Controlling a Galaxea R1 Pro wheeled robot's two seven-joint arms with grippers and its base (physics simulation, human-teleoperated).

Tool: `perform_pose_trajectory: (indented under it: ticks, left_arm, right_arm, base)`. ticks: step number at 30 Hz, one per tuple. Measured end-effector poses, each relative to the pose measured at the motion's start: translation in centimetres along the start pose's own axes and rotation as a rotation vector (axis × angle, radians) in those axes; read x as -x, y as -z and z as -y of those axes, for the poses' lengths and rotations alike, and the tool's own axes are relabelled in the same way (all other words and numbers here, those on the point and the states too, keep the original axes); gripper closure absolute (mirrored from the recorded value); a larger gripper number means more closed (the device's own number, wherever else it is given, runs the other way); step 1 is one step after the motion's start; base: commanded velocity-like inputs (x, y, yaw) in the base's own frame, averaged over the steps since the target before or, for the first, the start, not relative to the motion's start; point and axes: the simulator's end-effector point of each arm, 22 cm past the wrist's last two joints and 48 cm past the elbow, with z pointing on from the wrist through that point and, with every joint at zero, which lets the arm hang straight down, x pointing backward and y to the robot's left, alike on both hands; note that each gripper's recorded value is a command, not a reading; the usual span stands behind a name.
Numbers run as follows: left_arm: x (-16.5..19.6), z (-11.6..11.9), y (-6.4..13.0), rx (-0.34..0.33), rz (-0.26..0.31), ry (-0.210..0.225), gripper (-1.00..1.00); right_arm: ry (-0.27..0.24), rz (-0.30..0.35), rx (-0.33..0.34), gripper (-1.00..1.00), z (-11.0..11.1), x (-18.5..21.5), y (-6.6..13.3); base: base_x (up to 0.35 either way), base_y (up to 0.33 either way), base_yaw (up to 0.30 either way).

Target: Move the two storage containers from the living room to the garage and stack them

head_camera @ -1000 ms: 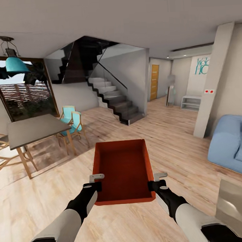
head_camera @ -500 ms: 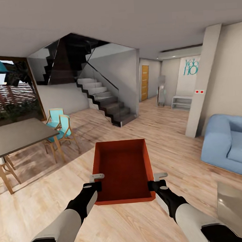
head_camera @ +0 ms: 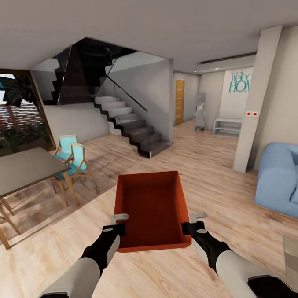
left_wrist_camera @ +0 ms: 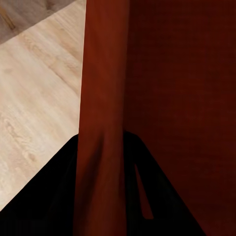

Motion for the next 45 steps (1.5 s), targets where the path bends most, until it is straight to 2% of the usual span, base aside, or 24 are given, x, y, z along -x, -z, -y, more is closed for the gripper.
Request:
perform_pose_trajectory:
  ticks: [7, 36, 45]
  left_arm:
    - [-0.19, -0.03, -0.01, 0.000, -0.009, -0.003, 1.00]
    - [-0.16, -0.01, 0.00, 0.000, -0.009, -0.002, 1.00]
    - [-0.05, -0.01, 0.00, 0.000, -0.002, -0.001, 1.00]
  right_arm:
    - [-0.001, -0.009, 0.001, 1.00, -0.04, -0.24, 0.01]
    - [0.000, -0.008, 0.001, 1.00, -0.02, -0.17, 0.00]
    - [0.000, -0.002, 0.000, 1.00, -0.02, -0.08, 0.01]
  base:
    - [0.322, 0.018, -0.060]
    - [0.322, 0.000, -0.239]
    - [0.322, 0.000, -0.037]
